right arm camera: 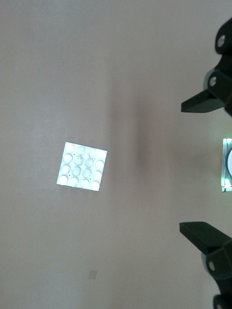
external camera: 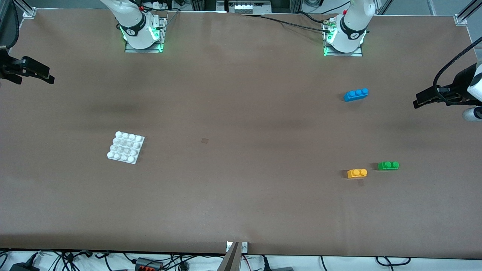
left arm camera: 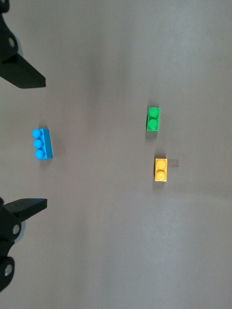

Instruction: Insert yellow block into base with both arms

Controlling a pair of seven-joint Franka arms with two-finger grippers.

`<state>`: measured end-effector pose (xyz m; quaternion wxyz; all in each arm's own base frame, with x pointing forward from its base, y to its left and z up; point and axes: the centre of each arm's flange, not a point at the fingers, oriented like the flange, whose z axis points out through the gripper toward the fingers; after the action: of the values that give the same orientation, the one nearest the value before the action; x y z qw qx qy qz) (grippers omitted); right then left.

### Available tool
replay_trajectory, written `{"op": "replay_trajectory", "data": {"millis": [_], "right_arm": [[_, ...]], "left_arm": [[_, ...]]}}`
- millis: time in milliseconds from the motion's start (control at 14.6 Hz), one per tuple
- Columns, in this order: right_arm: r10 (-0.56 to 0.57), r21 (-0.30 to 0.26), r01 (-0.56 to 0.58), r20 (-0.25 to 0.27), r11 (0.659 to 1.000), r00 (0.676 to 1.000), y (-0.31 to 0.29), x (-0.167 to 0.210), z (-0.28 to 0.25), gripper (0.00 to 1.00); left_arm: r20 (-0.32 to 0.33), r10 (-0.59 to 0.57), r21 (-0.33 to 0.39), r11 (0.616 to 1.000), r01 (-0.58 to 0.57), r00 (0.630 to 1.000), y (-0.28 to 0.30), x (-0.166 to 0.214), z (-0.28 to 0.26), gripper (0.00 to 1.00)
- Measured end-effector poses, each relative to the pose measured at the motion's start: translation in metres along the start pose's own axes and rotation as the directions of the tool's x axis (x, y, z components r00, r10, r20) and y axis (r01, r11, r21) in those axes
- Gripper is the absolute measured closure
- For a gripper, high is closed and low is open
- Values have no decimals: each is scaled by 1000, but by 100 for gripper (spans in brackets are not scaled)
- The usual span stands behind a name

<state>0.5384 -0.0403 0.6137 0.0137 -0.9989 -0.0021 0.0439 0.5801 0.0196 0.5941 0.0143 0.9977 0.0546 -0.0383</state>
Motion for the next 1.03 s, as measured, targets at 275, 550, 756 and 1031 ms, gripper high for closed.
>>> {"op": "replay_trajectory", "data": {"millis": [275,550,756,1031], "right_arm": [[-3,3,3,41,1000,999,-1,11,21,0],[-32,8,31,119,999,992,-15,38,70,0],[-45,4,45,167,999,985,-37,61,113,0],[64,-36,-58,198,998,978,-79,92,182,0]], "left_arm": [[4,1,0,1000,-1,1000,0,1,2,0],[5,1,0,1000,-1,1000,1,1,3,0],[14,6,1,1000,-7,1000,4,1,4,0],[48,12,3,1000,-12,999,7,2,14,0]]}}
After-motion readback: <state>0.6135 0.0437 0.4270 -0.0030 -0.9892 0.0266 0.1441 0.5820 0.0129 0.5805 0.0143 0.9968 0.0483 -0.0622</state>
